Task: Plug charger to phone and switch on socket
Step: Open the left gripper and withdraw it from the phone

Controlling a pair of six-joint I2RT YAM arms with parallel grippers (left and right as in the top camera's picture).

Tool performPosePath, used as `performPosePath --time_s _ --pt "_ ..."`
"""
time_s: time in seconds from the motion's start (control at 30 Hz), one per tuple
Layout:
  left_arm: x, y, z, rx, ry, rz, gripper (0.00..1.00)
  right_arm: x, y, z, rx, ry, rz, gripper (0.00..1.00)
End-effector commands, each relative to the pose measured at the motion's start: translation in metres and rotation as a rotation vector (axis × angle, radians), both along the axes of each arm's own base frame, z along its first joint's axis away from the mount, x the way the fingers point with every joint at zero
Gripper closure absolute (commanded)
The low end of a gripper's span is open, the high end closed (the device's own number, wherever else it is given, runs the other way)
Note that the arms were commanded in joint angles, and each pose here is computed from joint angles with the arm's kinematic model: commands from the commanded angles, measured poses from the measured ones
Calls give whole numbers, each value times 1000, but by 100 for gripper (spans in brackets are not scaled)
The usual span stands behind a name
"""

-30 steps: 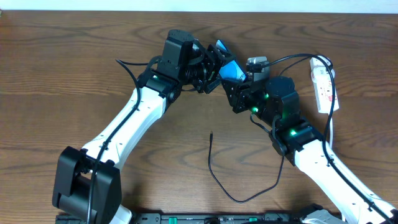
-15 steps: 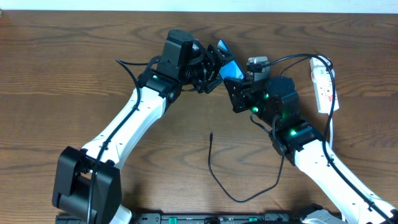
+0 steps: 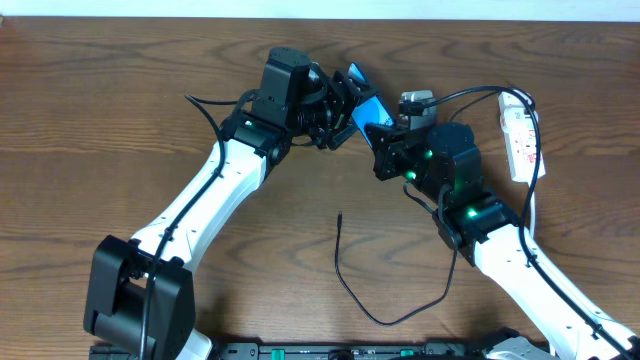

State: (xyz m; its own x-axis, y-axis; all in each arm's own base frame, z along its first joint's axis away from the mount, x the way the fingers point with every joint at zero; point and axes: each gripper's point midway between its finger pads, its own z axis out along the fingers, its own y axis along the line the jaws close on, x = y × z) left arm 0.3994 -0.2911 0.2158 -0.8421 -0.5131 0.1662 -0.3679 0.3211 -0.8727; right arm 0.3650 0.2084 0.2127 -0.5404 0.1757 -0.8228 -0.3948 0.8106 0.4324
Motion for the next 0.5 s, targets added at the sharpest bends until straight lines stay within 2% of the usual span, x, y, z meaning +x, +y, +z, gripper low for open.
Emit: performPosePath --time_s 0.0,0.07,0.2,0.27,0.3,0.37,0.47 --pt "0 -2 26 -30 -54 -3 84 -4 11 11 14 -27 59 92" --pt "0 -2 26 -30 -54 -3 74 -4 11 11 14 -27 59 92" --pt "0 -2 26 -30 -54 -3 63 -4 11 11 14 -27 58 94" --pt "0 -2 26 -30 -54 -3 49 -4 11 11 14 -27 58 95" --pt "0 -2 26 -30 -54 -3 38 -3 11 11 14 -27 56 96" --pt "0 -2 26 -30 -54 -3 25 -3 10 10 13 -28 53 96" --pt "0 -2 26 -30 -53 -3 16 -3 10 11 12 -28 50 97"
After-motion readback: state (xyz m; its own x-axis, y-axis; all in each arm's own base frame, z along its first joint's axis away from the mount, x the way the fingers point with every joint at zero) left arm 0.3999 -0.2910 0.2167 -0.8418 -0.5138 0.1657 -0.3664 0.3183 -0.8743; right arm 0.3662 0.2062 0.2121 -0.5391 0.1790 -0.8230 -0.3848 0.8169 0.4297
